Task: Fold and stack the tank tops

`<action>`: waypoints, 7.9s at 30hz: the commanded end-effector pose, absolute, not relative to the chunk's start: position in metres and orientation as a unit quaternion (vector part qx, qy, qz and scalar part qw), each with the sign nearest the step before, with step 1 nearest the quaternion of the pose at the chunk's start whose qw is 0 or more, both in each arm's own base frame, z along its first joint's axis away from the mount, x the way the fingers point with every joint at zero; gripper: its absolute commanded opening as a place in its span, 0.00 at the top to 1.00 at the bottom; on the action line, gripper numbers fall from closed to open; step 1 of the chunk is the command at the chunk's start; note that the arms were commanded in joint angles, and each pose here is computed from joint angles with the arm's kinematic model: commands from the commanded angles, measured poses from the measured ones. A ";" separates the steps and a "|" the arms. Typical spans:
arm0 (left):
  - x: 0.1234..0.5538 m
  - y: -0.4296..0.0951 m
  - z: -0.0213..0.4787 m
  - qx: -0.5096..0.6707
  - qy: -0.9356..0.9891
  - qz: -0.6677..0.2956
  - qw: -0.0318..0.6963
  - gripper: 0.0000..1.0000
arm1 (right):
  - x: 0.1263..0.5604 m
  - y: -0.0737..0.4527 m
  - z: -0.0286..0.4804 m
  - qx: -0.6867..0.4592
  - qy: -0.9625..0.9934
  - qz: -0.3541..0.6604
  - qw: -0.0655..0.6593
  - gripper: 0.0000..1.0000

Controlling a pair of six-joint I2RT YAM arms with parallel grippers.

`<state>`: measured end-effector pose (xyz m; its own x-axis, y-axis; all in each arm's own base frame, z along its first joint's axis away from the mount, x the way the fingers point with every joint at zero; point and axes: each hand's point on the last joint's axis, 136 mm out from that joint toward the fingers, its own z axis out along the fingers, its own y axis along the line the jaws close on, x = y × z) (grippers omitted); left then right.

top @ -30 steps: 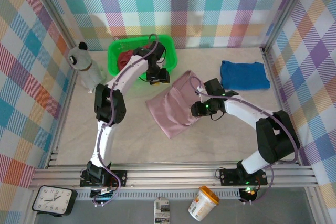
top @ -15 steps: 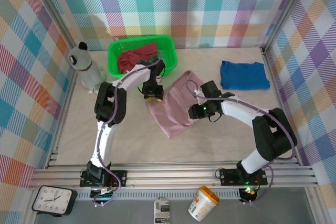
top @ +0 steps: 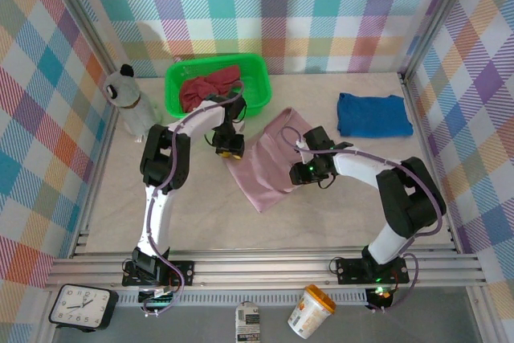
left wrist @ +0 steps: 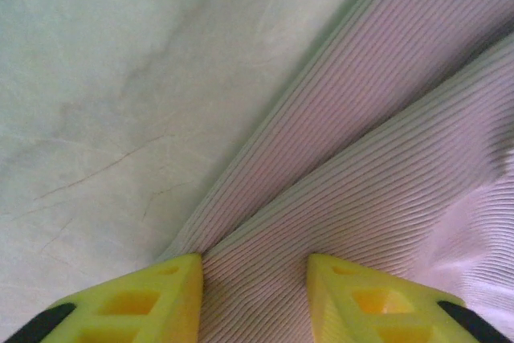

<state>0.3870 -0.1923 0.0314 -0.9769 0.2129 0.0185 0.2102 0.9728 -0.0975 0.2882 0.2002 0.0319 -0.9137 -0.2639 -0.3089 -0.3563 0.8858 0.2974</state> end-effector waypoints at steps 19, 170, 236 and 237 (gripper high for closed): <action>0.373 -0.152 0.043 -0.103 -0.994 0.039 -0.014 1.00 | 0.303 0.202 0.051 -0.168 0.960 0.127 0.185 0.63; 0.448 -0.126 0.118 0.052 -0.993 0.105 -0.006 0.98 | 0.232 0.345 0.138 -0.265 0.834 0.442 0.196 1.00; 0.403 -0.227 0.040 -0.095 -0.980 0.169 0.035 0.61 | 0.210 0.233 0.039 -0.197 0.940 0.262 0.089 0.58; 0.400 -0.225 0.040 -0.093 -0.981 0.164 0.037 0.61 | 0.212 0.232 0.037 -0.199 0.941 0.257 0.088 0.60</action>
